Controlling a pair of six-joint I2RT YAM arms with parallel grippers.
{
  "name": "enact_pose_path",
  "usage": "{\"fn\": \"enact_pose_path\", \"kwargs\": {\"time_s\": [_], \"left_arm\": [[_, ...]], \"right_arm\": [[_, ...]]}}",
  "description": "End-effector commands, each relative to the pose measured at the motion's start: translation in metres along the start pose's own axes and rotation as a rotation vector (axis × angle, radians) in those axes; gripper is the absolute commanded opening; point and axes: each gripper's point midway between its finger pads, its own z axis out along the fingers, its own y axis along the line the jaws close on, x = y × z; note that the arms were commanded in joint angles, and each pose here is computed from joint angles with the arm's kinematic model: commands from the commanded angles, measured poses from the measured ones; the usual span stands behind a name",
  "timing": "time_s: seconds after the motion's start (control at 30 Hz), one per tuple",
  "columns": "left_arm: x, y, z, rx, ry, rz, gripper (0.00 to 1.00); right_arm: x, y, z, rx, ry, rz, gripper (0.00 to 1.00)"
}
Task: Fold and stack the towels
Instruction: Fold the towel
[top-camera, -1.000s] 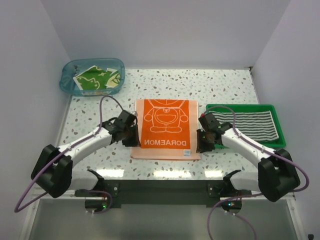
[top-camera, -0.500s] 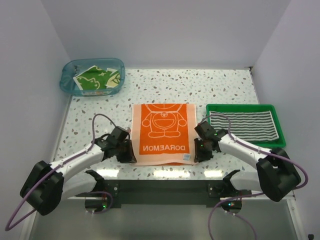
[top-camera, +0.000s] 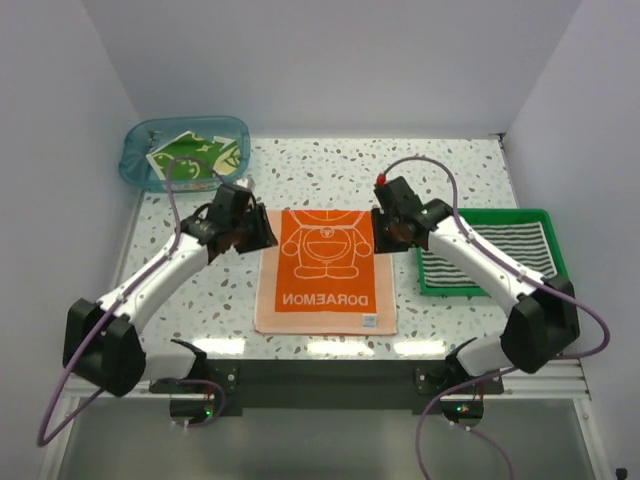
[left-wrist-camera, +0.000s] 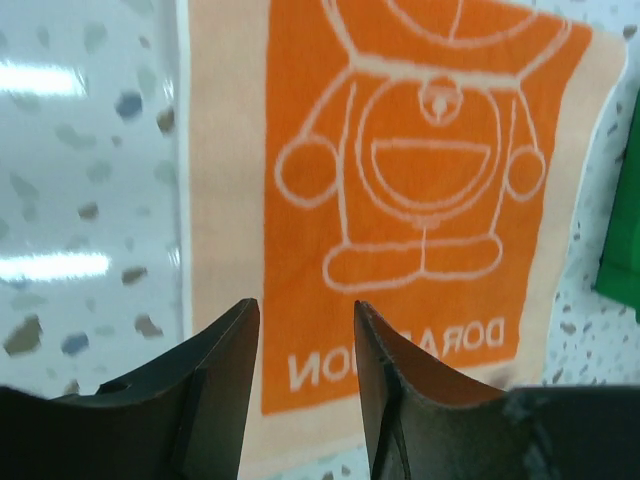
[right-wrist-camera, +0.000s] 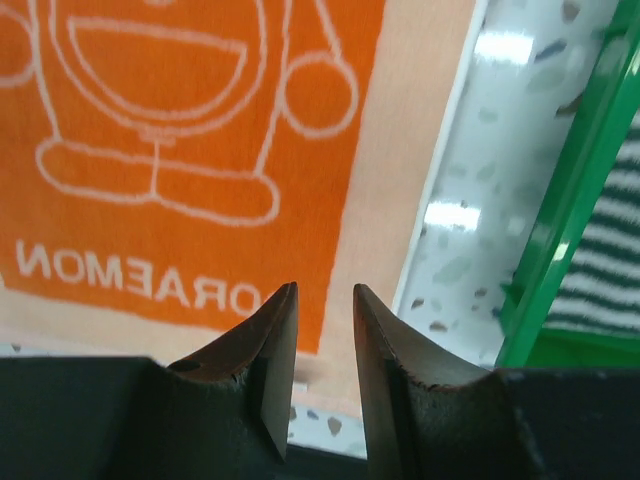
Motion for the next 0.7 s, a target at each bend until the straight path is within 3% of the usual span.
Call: {"fn": "enact_pose_path", "kwargs": {"time_s": [0.0,0.17,0.27,0.5,0.67], "left_arm": [[-0.078,-0.01,0.018,0.016,-0.166,0.109,0.48],[-0.125,-0.016,0.079,-0.012,-0.176,0.158,0.44],[-0.147,-0.01,0.106,-0.026,-0.195,0.143,0.4],[-0.142,0.013,0.161,-0.061,-0.134,0.148,0.37],[-0.125,0.028,0.178,-0.087,-0.105,0.148,0.37]], "right_arm": [[-0.058,-0.014,0.019,0.068,-0.116,-0.016,0.32],[-0.125,-0.024,0.048,0.097,-0.239,0.024,0.31],[-0.142,-0.031,0.074,0.117,-0.237,0.021,0.29],[-0.144,-0.052,0.126,0.146,-0.191,0.021,0.26],[-0.131,-0.067,0.159,0.161,-0.138,0.021,0.26]]}}
